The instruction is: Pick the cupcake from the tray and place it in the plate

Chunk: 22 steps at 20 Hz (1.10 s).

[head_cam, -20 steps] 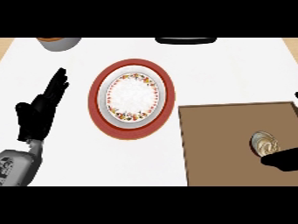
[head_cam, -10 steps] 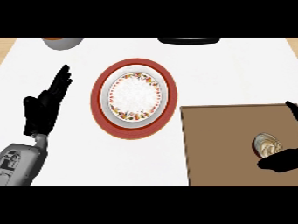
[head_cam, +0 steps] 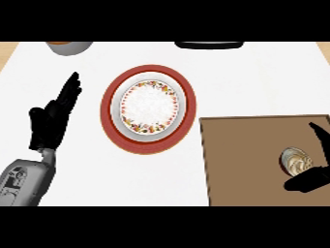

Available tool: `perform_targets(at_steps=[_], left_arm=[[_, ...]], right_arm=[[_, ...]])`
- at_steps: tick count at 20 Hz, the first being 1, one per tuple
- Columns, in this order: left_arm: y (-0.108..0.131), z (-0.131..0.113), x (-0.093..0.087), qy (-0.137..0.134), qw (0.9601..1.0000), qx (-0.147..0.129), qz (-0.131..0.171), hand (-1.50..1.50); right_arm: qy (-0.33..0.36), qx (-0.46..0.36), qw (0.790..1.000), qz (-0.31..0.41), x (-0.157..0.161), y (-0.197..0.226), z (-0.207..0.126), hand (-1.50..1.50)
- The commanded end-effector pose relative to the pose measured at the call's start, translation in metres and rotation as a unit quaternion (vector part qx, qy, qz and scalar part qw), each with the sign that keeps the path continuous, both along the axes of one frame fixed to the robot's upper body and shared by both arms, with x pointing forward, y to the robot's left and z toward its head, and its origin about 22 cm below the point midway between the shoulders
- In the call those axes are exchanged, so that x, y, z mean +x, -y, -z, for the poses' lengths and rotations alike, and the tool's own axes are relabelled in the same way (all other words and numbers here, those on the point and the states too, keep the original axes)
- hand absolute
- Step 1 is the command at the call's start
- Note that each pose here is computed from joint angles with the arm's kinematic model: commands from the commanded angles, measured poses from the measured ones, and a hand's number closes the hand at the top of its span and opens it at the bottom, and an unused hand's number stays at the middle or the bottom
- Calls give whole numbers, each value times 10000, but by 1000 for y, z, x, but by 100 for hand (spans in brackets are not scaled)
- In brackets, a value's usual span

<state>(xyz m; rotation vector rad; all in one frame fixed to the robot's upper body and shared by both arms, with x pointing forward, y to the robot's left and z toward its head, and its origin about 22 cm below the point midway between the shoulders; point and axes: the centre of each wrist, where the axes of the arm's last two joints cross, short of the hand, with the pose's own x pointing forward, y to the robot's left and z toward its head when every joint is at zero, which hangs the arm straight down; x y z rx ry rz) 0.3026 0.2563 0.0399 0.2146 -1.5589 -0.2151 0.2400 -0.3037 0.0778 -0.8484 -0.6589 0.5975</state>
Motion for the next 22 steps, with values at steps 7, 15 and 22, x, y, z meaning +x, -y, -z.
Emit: perform_targets(at_steps=[7, 15, 22], left_arm=[[-14, -25, -5, 24, 10000, 25, 67, 0], [-6, 8, -13, -1, 10000, 76, 6, 0], [8, 13, 2, 9, 10000, 17, -47, 0]], right_arm=[[-323, -7, 9994, 120, -6, 6, 36, -150], [174, -348, 9992, 72, 3, -1, 50, 150], [590, -581, 9965, 76, 5, 16, 28, 150]])
